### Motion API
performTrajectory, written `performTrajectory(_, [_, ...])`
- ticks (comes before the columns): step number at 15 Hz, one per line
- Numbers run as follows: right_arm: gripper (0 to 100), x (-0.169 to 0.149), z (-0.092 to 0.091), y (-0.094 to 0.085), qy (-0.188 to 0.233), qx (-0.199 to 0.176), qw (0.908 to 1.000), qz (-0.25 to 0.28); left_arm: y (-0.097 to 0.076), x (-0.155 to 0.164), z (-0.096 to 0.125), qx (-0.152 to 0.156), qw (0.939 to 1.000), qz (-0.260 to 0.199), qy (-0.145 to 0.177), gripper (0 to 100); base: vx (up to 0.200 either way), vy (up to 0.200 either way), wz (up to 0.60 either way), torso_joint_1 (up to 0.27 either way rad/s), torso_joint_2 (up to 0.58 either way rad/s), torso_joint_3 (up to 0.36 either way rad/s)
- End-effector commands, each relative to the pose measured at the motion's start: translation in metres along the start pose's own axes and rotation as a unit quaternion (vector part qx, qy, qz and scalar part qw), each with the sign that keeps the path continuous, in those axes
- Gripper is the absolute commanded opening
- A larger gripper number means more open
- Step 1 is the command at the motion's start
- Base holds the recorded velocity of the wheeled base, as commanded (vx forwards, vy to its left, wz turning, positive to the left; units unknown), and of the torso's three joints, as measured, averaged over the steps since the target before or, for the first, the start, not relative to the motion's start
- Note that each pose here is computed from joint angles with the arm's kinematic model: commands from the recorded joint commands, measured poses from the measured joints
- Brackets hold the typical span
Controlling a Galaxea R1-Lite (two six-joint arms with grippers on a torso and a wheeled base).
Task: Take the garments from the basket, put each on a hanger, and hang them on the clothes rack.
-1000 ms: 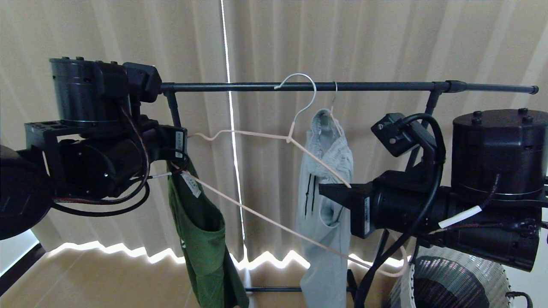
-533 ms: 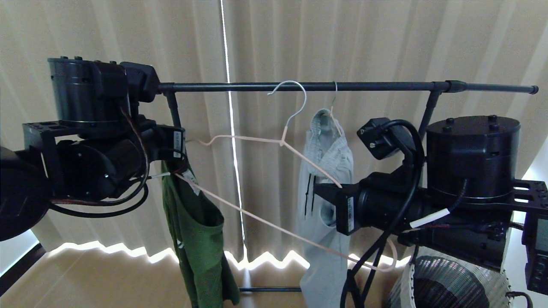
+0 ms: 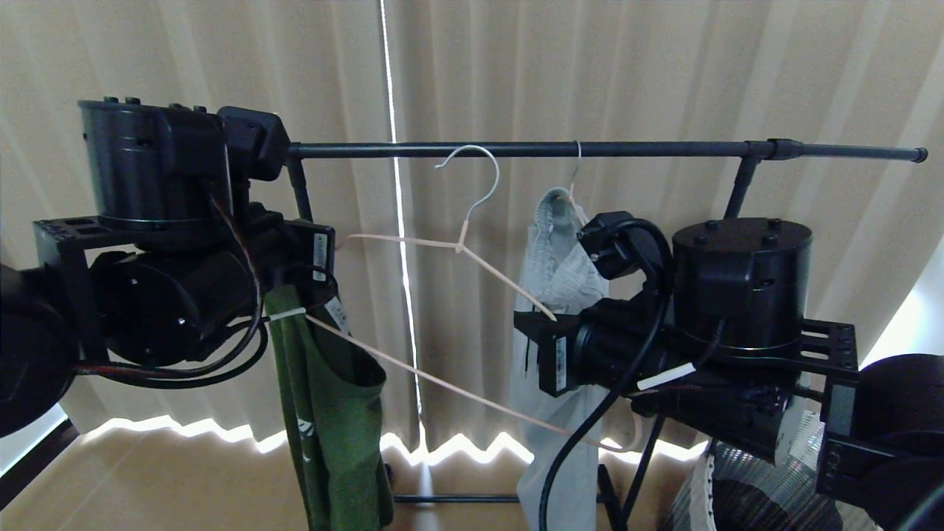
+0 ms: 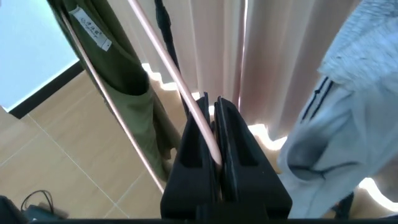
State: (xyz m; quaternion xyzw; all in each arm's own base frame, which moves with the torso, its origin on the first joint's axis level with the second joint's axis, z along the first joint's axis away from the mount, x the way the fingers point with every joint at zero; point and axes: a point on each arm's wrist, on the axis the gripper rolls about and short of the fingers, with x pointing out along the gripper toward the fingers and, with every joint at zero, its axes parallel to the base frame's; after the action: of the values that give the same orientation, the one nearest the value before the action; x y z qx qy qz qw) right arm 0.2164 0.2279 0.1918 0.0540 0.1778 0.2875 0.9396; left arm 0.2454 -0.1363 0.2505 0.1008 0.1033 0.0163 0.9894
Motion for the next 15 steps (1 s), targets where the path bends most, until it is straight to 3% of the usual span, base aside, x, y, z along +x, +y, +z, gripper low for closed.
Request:
performTrajectory(1, [0,0.011,-0.009,0.004,0.012,-0.004,0.9999,0.002,-0.003,-0.008,0.004,-0.002,0.9999,-0.012,-0.009,0,0.000,0.000,0.00,0.000,0.00,0.000])
performTrajectory(6, [0,0.020,-0.012,0.015,0.011,-0.009,0.9998,0.016,-0.023,-0.033,0.010,-0.004,0.9973,-0.067,-0.031,0,0.000,0.000,0.00,0.000,0.00,0.000])
performTrajectory(11, [0,0.025,-0.011,0.017,0.008,-0.010,0.9998,0.018,-0.029,-0.055,0.017,-0.008,0.9929,-0.106,-0.053,0,0.000,0.000,0.00,0.000,0.00,0.000])
performTrajectory(15, [0,0.024,-0.013,0.015,0.015,-0.010,0.9998,0.008,-0.019,-0.044,0.015,-0.003,0.9961,-0.078,-0.041,0,0.000,0.000,0.00,0.000,0.00,0.000])
